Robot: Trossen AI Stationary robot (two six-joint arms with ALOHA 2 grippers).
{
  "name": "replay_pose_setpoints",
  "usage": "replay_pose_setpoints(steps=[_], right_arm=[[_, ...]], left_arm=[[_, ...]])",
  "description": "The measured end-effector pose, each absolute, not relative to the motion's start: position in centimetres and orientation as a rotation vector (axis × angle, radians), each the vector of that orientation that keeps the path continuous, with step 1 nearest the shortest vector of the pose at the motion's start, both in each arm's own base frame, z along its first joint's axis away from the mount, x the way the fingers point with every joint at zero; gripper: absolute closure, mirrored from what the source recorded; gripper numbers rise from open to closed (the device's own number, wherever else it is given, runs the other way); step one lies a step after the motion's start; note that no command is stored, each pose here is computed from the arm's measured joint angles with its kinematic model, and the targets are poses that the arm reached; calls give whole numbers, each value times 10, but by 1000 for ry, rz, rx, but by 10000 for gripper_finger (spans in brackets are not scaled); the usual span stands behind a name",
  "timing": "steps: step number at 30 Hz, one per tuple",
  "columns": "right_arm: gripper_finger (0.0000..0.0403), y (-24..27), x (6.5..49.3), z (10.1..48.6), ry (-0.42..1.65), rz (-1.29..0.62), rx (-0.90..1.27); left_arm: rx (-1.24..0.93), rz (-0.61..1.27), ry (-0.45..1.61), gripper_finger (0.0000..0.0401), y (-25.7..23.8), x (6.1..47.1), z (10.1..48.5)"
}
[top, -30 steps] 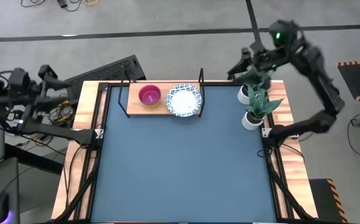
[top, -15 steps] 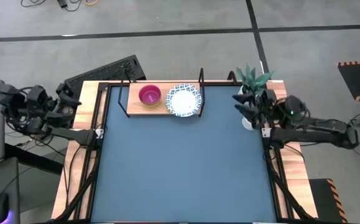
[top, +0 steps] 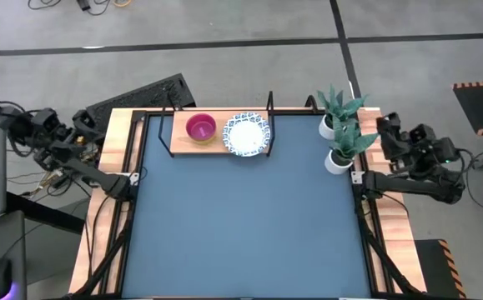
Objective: Place and stack bowls onto a shelf
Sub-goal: Return to Home Position
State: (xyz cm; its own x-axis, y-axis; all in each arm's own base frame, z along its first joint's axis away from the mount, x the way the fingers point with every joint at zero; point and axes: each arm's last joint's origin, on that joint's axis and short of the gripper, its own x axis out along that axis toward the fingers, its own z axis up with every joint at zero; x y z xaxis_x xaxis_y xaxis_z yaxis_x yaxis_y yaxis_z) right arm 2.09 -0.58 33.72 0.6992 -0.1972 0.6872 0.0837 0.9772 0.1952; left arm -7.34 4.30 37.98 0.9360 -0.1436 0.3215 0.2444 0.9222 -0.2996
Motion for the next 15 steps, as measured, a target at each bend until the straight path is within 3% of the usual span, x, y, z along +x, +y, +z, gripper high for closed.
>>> replay_pose_setpoints(steps=[7,15], right_arm=[[148,-6,26,326,-710,-156,176],[148,-10,63,263,-691,-119,254]], left_arm=[[-342,-246,-223,177,48,-55,370],[-303,-96,-59,177,20,-5,324]])
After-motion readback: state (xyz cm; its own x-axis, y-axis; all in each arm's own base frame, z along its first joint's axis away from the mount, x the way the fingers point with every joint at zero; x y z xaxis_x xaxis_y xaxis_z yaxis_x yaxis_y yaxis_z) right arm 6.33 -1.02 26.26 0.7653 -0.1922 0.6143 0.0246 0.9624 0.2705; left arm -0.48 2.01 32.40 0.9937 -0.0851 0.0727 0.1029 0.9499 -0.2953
